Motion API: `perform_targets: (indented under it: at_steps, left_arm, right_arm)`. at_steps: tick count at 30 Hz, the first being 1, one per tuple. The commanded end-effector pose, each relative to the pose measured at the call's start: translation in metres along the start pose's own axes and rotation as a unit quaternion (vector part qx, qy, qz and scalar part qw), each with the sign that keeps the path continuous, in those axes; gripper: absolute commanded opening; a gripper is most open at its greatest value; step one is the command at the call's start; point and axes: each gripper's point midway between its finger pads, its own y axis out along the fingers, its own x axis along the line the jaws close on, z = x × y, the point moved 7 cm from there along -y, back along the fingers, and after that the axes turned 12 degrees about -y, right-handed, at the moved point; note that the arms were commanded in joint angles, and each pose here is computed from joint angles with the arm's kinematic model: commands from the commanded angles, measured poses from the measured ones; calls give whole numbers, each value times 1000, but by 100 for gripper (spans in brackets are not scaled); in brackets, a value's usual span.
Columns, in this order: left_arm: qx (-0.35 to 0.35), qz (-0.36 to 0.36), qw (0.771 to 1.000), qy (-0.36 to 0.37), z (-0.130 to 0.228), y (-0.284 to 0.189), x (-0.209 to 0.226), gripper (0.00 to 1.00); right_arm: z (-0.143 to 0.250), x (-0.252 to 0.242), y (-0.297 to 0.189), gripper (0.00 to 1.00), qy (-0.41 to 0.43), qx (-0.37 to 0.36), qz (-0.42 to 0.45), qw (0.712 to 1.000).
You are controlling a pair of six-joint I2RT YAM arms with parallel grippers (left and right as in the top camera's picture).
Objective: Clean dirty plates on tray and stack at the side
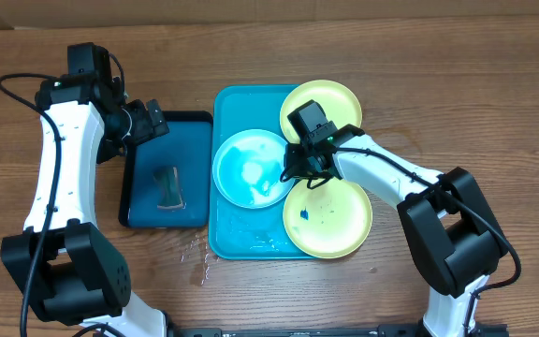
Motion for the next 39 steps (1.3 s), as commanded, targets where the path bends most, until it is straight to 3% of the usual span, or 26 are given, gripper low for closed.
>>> perform_targets:
  at_steps: [1,19,27,39]
  left_arm:
    - [-12,11,1000,-4,-2,-10,-3,100]
    - [-12,11,1000,-4,-2,-10,-3,100]
    - [-12,11,1000,-4,-2,-10,-3,100]
    - [-12,11,1000,-4,-2,-10,-3,100]
  right_arm:
    - [-17,15,-28,4,-5,-32,-36,999]
    - [-20,24,-75,4,-7,-51,-54,997]
    - [-37,56,-78,4,6,-121,-93,988]
    - [-38,107,-70,4,-21,-239,-24,971]
